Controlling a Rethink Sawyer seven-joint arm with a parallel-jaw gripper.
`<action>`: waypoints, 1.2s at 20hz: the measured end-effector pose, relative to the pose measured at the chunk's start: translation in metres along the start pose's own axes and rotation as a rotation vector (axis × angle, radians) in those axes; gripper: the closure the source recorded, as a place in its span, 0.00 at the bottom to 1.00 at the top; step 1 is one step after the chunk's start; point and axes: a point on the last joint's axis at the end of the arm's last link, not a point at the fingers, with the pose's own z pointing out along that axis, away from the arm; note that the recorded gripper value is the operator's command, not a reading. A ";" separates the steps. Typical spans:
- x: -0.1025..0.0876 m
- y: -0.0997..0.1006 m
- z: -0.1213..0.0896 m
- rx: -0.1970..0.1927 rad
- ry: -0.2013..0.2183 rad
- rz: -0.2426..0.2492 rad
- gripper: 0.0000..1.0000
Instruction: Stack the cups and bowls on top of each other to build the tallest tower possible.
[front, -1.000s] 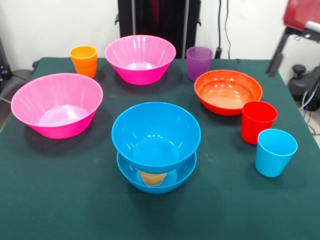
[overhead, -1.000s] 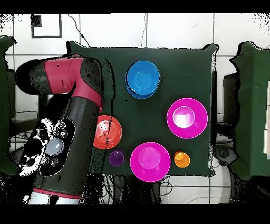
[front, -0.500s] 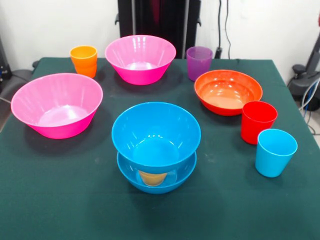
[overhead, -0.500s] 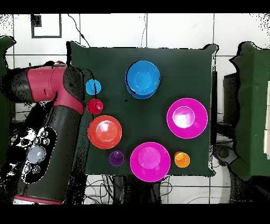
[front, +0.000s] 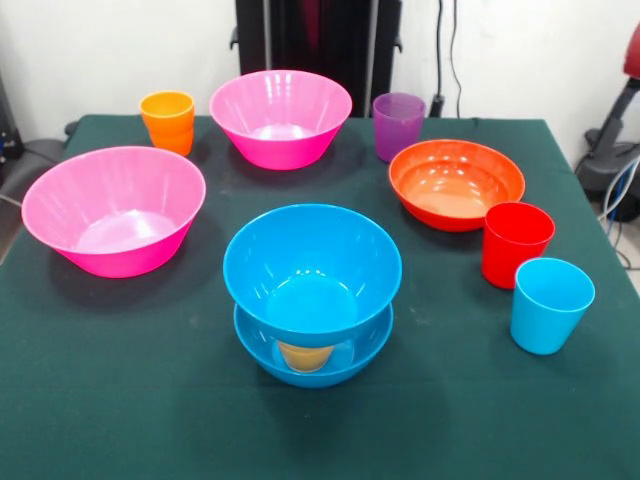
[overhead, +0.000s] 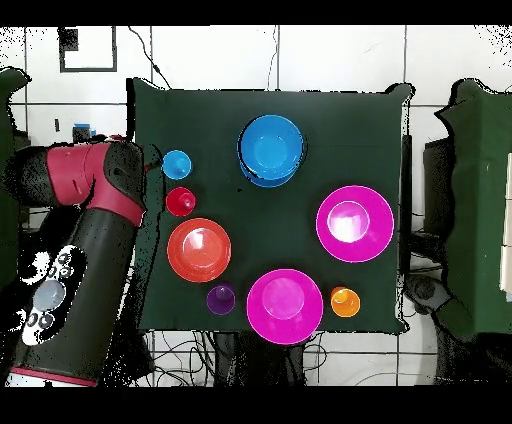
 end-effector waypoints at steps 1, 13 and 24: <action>0.004 -0.002 0.003 0.017 -0.003 -0.009 0.00; 0.047 -0.022 0.035 0.156 -0.027 -0.087 0.00; 0.091 -0.038 0.066 0.236 -0.019 -0.141 0.00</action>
